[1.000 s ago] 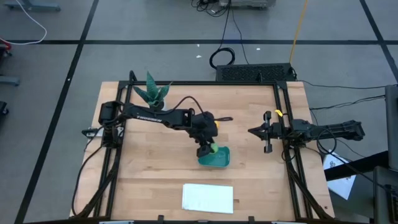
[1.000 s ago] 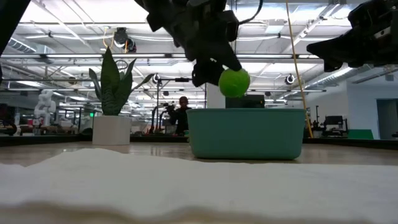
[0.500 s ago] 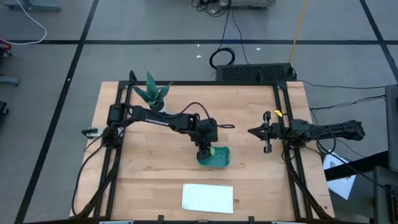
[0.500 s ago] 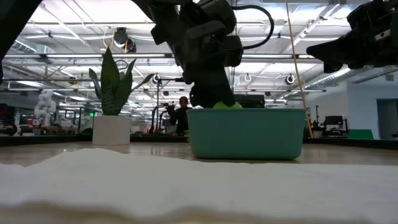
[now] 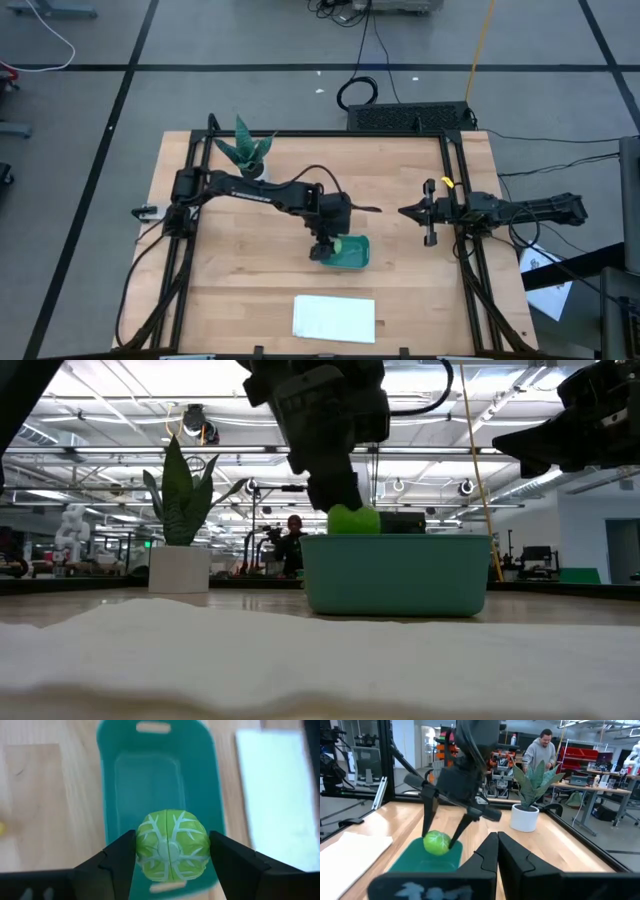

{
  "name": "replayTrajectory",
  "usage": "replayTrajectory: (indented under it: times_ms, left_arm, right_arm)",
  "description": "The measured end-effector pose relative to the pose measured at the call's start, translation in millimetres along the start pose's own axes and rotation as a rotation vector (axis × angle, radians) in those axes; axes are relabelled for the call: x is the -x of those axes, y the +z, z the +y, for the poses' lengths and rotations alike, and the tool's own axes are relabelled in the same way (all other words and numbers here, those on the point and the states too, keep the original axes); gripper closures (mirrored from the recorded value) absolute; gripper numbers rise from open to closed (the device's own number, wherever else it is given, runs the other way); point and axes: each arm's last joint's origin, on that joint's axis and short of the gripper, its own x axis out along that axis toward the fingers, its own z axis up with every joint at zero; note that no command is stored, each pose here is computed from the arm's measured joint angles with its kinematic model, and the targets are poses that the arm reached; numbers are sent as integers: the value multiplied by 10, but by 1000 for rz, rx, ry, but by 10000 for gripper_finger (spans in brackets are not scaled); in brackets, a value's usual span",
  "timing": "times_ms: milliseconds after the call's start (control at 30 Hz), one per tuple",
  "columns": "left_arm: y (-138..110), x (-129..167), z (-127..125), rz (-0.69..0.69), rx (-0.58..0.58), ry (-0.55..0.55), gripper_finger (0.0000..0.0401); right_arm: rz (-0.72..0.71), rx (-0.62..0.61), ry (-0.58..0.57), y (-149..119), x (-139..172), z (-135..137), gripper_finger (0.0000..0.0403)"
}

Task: Pick and placing Produce into tupperware
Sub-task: Put the cabbage into the blue bin

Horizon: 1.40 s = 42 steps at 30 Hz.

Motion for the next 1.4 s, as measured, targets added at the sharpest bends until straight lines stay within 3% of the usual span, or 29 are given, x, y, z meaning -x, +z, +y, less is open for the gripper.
replayTrajectory:
  times_ms: [167,533,733,1133,1400]
  left_arm:
    - [-28,19,-22,51,-92,20,176]
    - [12,48,65,6,-96,40,176]
    - [64,116,117,-23,-2,34,176]
    - [334,477,36,-82,3,35,176]
    - [294,203,6,-18,-41,-1,176]
  right_arm:
    - [-1,-1,0,0,0,0,403]
    - [0,-30,1,0,0,0,403]
    - [0,-28,1,0,0,0,403]
    - [-4,-27,1,4,0,0,403]
    - [5,-26,2,-5,-1,1,403]
